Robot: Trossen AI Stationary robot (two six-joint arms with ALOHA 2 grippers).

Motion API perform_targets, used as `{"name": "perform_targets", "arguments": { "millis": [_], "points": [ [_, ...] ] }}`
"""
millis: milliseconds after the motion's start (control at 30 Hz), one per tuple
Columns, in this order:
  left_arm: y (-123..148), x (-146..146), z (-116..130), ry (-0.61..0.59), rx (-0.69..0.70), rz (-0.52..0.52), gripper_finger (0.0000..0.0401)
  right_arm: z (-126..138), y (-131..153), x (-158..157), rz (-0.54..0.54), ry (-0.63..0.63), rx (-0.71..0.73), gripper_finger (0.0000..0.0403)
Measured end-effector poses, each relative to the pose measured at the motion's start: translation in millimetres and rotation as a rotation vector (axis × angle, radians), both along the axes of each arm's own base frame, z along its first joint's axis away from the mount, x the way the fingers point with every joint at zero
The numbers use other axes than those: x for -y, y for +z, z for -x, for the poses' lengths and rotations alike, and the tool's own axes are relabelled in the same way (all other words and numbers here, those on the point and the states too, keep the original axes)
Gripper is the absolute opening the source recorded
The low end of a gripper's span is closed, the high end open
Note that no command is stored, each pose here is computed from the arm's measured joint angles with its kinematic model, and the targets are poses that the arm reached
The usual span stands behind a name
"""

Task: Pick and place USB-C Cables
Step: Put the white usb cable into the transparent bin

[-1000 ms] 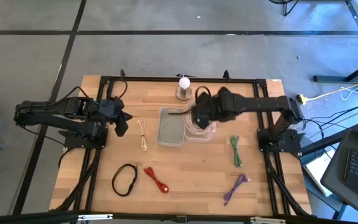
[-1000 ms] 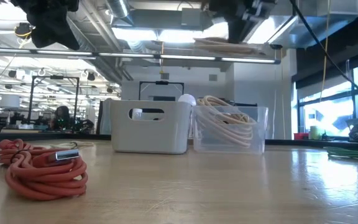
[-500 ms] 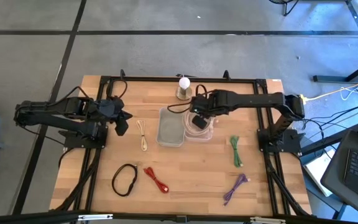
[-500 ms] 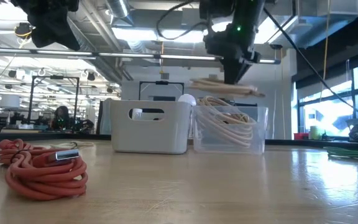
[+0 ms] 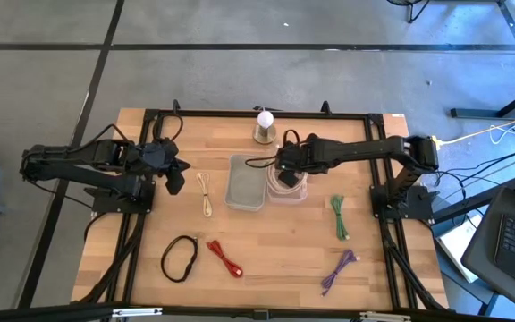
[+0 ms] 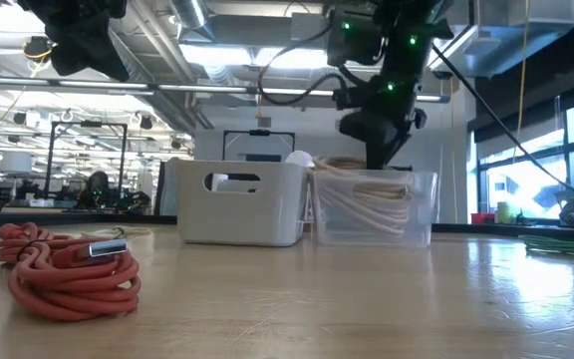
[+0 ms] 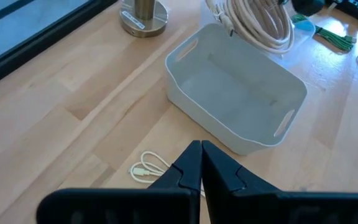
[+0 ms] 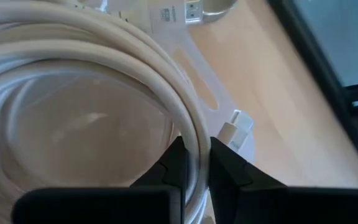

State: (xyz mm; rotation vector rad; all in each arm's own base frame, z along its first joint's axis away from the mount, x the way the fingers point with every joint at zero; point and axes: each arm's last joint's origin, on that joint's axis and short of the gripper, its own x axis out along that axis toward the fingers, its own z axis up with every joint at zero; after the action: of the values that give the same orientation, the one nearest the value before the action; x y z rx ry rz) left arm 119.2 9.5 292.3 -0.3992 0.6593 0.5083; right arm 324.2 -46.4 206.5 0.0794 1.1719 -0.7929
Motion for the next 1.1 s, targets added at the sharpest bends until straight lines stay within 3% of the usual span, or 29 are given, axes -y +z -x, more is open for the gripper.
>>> {"name": "perform_targets", "arguments": {
  "millis": [100, 433, 600, 800, 933, 1100],
  "points": [
    [0, 0, 0, 0.001, 0.0, 0.0, 0.0003, 2, -5, 1, 0.047, -0.009, -0.008, 0.0037],
    [0, 0, 0, 0.008, 0.004, 0.007, 0.0004, 4, -12, 2, 0.052, -0.036, 0.018, 0.0041],
    [0, 0, 0, 0.008, 0.003, 0.007, 0.0001, 1, -3, 2, 0.061, -0.038, 0.012, 0.0139],
    [0, 0, 0, 0.006, 0.003, 0.006, 0.0005, -4, 27, 2, 0.102, -0.047, -0.009, 0.0234],
    [-2, 1, 2, 0.004, -0.019, 0.046, 0.0004, -2, 63, -5, 0.137, -0.076, -0.055, 0.0243],
    [-18, 3, 16, 0.131, -0.167, 0.227, 0.0007, 15, 111, -32, 0.195, -0.127, -0.109, 0.0226]
  ]
}}
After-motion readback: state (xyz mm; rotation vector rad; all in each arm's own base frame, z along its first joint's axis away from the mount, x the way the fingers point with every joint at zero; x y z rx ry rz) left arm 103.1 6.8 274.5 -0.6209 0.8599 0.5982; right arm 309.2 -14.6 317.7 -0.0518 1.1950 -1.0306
